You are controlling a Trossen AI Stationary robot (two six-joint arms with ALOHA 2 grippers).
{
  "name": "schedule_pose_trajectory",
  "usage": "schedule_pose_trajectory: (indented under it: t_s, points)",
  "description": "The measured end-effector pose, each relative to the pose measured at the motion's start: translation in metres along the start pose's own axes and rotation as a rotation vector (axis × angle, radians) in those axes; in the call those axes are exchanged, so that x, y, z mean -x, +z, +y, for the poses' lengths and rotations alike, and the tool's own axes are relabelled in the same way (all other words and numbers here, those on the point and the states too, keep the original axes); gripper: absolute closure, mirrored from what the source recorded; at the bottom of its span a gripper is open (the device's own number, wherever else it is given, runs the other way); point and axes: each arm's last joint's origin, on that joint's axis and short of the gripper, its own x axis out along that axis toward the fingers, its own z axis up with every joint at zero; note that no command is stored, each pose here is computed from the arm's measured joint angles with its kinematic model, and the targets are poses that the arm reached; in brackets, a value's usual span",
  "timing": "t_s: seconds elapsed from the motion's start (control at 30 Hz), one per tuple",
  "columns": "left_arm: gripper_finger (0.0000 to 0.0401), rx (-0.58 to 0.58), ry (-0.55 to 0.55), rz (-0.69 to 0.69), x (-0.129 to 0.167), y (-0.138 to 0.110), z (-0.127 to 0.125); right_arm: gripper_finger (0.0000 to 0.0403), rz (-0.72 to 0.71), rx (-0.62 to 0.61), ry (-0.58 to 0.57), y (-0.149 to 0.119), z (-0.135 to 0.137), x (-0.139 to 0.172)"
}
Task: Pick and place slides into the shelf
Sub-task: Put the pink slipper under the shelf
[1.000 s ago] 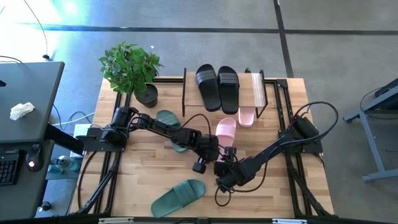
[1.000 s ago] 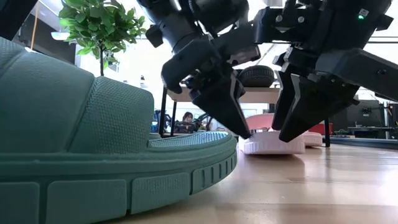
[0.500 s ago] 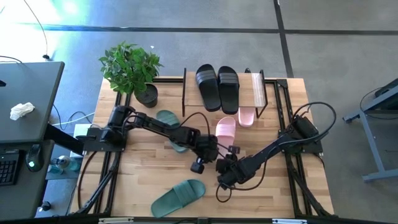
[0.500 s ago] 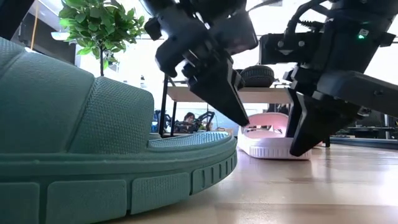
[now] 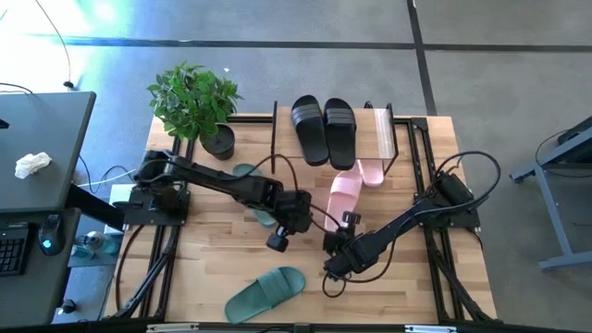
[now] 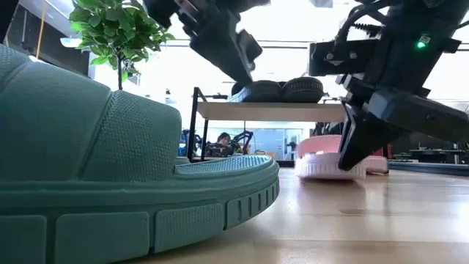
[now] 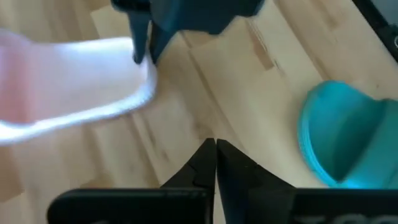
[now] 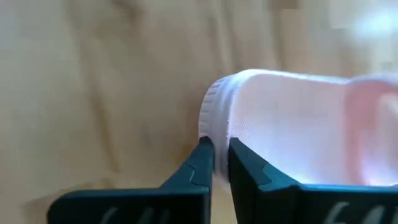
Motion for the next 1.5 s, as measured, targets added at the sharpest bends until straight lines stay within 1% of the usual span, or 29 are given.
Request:
schedule_pose_trajectory:
  t_s: [0.17, 0.23, 0.3, 0.37, 0.57, 0.63, 0.73, 0.83, 0.93, 1.07, 1.17, 1.37, 1.5]
  points:
    - [0.04, -0.031, 0.07, 0.02, 0.023, -0.001, -0.003, 0.0399, 0.041, 0.075, -0.133, 0.003, -0.01, 0.019]
    - [0.0398, -0.044, 0.089, 0.036, 0.029, -0.002, -0.004, 0.0399, 0.021, 0.112, -0.18, 0.007, -0.013, 0.027]
    - [0.0399, -0.056, 0.114, 0.034, 0.032, -0.001, -0.004, 0.04, 0.0, 0.174, -0.193, 0.011, -0.013, 0.032]
    - [0.04, -0.056, 0.116, 0.036, 0.032, -0.001, -0.004, 0.0401, -0.01, 0.232, -0.191, 0.015, -0.013, 0.035]
    - [0.0399, -0.059, 0.143, 0.043, 0.033, -0.001, -0.003, 0.0402, -0.051, 0.277, -0.2, 0.02, -0.012, 0.038]
    - [0.04, -0.059, 0.147, 0.043, 0.033, -0.001, -0.003, 0.0402, -0.079, 0.296, -0.2, 0.021, -0.01, 0.033]
    - [0.0399, -0.074, 0.15, 0.046, 0.033, -0.001, -0.003, 0.0402, -0.08, 0.316, -0.149, 0.022, -0.011, 0.016]
    - [0.0399, -0.077, 0.148, 0.053, 0.033, -0.002, -0.003, 0.0402, -0.117, 0.306, -0.143, 0.024, -0.013, 0.0]
    - [0.04, -0.076, 0.147, 0.062, 0.033, -0.003, -0.003, 0.0403, -0.096, 0.313, -0.161, 0.024, -0.021, -0.012]
    - [0.0399, -0.076, 0.148, 0.063, 0.033, -0.003, -0.003, 0.0403, -0.06, 0.319, -0.19, 0.018, -0.034, -0.03]
    - [0.0399, -0.076, 0.146, 0.069, 0.033, -0.004, -0.004, 0.0403, -0.065, 0.316, -0.176, 0.012, -0.043, -0.041]
    - [0.0398, -0.076, 0.152, 0.071, 0.033, -0.004, -0.003, 0.0403, -0.084, 0.334, -0.169, -0.001, -0.062, -0.054]
    - [0.0398, -0.076, 0.154, 0.071, 0.033, -0.004, -0.003, 0.0403, -0.077, 0.307, -0.173, -0.011, -0.078, -0.063]
